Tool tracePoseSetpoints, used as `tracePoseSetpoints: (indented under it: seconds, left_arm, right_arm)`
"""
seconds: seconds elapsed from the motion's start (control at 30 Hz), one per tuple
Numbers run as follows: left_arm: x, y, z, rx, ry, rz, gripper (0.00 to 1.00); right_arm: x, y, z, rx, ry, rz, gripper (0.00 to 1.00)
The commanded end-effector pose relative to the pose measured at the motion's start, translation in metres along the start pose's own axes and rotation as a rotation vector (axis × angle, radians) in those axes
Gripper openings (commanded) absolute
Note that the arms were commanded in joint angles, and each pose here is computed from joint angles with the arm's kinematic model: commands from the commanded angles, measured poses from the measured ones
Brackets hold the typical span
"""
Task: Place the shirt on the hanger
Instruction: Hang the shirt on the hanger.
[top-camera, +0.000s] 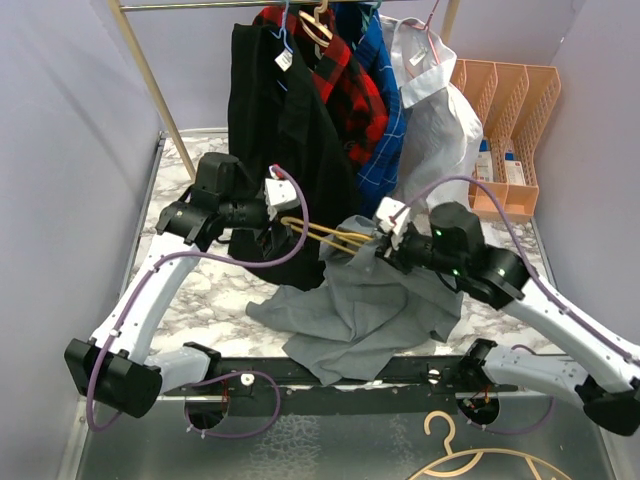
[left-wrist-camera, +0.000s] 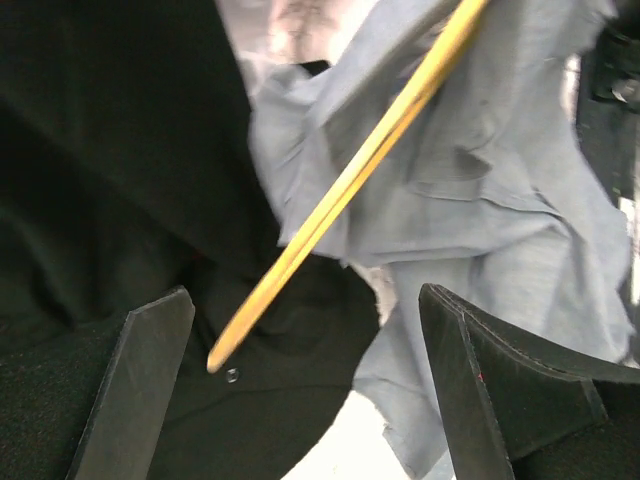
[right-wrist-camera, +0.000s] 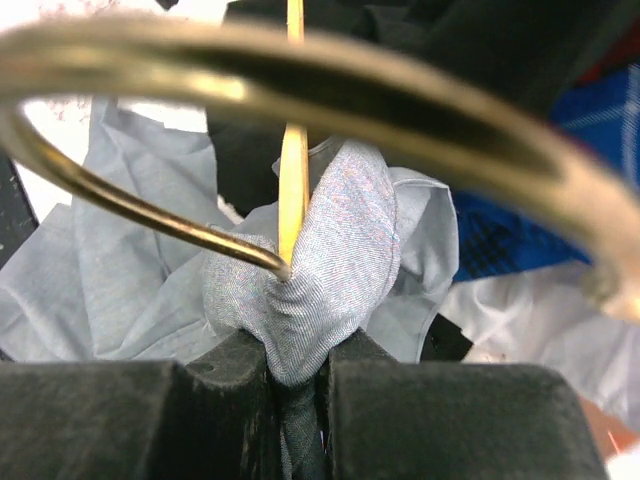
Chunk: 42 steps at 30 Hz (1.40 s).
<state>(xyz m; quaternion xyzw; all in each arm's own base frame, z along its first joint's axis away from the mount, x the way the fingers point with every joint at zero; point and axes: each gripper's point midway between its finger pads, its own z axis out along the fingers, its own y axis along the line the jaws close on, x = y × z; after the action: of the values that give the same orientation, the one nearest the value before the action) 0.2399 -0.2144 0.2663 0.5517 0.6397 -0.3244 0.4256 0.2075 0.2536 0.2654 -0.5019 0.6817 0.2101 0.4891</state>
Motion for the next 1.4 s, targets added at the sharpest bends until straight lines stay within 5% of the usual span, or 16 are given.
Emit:
tracePoseSetpoints:
  seconds: [0.0, 0.17, 0.53, 0.77, 1.0, 1.37]
  left_arm:
    - [-0.017, 0.034, -0.01, -0.178, -0.033, -0.042, 0.99]
    - [-0.018, 0.017, -0.005, -0.1, -0.078, -0.058, 0.99]
    - [-0.026, 0.054, 0.023, -0.17, -0.24, -0.273, 0.99]
    - [-0.049, 0.024, 0.039, 0.102, -0.392, -0.442, 0.99]
    - [-0.051, -0.017, 0.051, 0.294, -0.368, -0.433, 0.99]
    - [-0.02, 0.008, 0.074, 0.145, -0.304, -0.394, 0.98]
  right_arm:
    - [-0.032, -0.034, -0.036, 0.252, -0.203, 0.099, 0.01]
    - [-0.043, -0.064, -0.054, 0.447, -0.289, 0.279, 0.01]
    - [-0.08, -0.061, -0.087, 0.431, -0.536, 0.473, 0.01]
    - [-0.076, -0.052, -0.083, 0.382, -0.556, 0.534, 0.01]
    - [-0.078, -0.045, -0.076, 0.336, -0.564, 0.541, 0.01]
    - [-0.093, -0.043, -0.075, 0.3, -0.589, 0.54, 0.01]
